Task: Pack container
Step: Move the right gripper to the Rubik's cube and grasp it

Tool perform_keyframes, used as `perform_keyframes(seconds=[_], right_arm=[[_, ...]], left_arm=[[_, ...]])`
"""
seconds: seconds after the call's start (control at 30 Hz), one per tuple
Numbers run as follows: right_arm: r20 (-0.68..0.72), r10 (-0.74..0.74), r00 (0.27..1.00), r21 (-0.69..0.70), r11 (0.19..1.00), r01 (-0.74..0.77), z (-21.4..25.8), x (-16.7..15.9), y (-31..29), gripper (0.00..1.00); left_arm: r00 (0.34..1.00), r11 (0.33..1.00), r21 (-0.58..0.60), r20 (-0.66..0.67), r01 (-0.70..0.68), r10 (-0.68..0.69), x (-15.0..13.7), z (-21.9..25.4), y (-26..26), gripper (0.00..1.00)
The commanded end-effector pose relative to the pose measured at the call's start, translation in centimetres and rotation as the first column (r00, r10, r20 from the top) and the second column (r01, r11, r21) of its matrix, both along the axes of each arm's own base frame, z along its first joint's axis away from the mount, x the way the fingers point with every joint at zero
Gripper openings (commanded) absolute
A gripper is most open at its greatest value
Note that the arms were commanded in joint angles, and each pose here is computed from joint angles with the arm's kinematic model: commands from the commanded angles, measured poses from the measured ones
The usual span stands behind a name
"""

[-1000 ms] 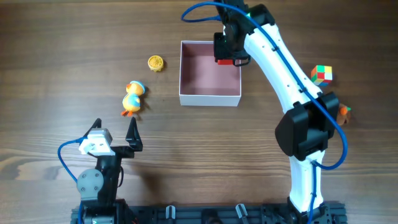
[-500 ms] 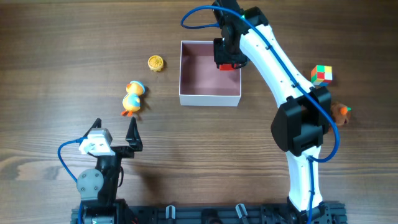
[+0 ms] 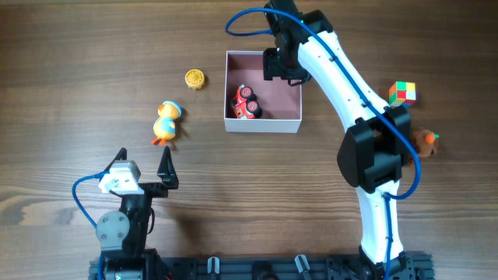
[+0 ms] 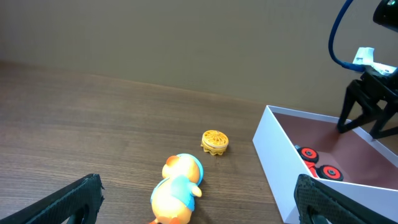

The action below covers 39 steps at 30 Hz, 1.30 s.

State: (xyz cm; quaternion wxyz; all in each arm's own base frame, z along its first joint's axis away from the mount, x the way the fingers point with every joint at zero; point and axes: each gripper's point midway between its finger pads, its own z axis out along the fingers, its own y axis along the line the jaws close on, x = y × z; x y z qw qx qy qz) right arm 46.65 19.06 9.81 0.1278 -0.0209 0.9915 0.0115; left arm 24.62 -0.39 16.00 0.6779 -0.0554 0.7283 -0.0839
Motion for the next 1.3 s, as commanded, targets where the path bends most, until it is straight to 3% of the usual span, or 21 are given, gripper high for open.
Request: perform_keyframes(seconds=[0.0, 0.03, 0.17, 0.3, 0.43, 0.67, 0.73, 0.87, 1.27], right_arm=[[0.085, -0.065, 0.994, -0.015, 0.998, 0.067, 3.3, 1.9, -2.8, 0.90], [0.115, -0.110, 0.987, -0.035, 0.993, 0.115, 5.3, 2.2, -5.1, 1.00], [0.153, -0.312, 0.938, -0.039, 0.946, 0.321, 12.1, 0.4, -16.6, 1.00], [-0.012, -0.323, 0.946, -0.124, 0.940, 0.319, 11.2, -3.9, -23.7, 1.00], [-0.128, -0.212, 0.969, -0.175, 0.966, 0.189, 8.8, -5.6, -26.0, 1.00], [-0.187, -0.313, 0.931, -0.171, 0.944, 0.283, 3.9, -6.9, -30.6, 1.00], [-0.200, -0.263, 0.944, -0.065, 0.965, 0.255, 2.5, -6.8, -30.6, 1.00], [-0.176, -0.248, 0.953, 0.042, 0.965, 0.259, 0.2, -6.0, -30.4, 1.00], [-0.029, -0.199, 0.980, -0.056, 0.979, 0.197, -3.1, -3.1, -32.7, 1.00]], left_arm=[[1.000, 1.000, 0.012, 0.000, -0.009, 0.009, 0.0, -0.2, 0.2, 1.00], [1.000, 1.000, 0.012, 0.000, -0.009, 0.009, 0.0, -0.2, 0.2, 1.00], [1.000, 1.000, 0.012, 0.000, -0.009, 0.009, 0.0, -0.2, 0.2, 1.00], [1.000, 1.000, 0.012, 0.000, -0.009, 0.009, 0.0, -0.2, 0.2, 1.00], [1.000, 1.000, 0.012, 0.000, -0.009, 0.009, 0.0, -0.2, 0.2, 1.00], [1.000, 1.000, 0.012, 0.000, -0.009, 0.009, 0.0, -0.2, 0.2, 1.00], [1.000, 1.000, 0.012, 0.000, -0.009, 0.009, 0.0, -0.2, 0.2, 1.00], [1.000, 1.000, 0.012, 0.000, -0.009, 0.009, 0.0, -0.2, 0.2, 1.00], [1.000, 1.000, 0.012, 0.000, -0.009, 0.009, 0.0, -0.2, 0.2, 1.00]])
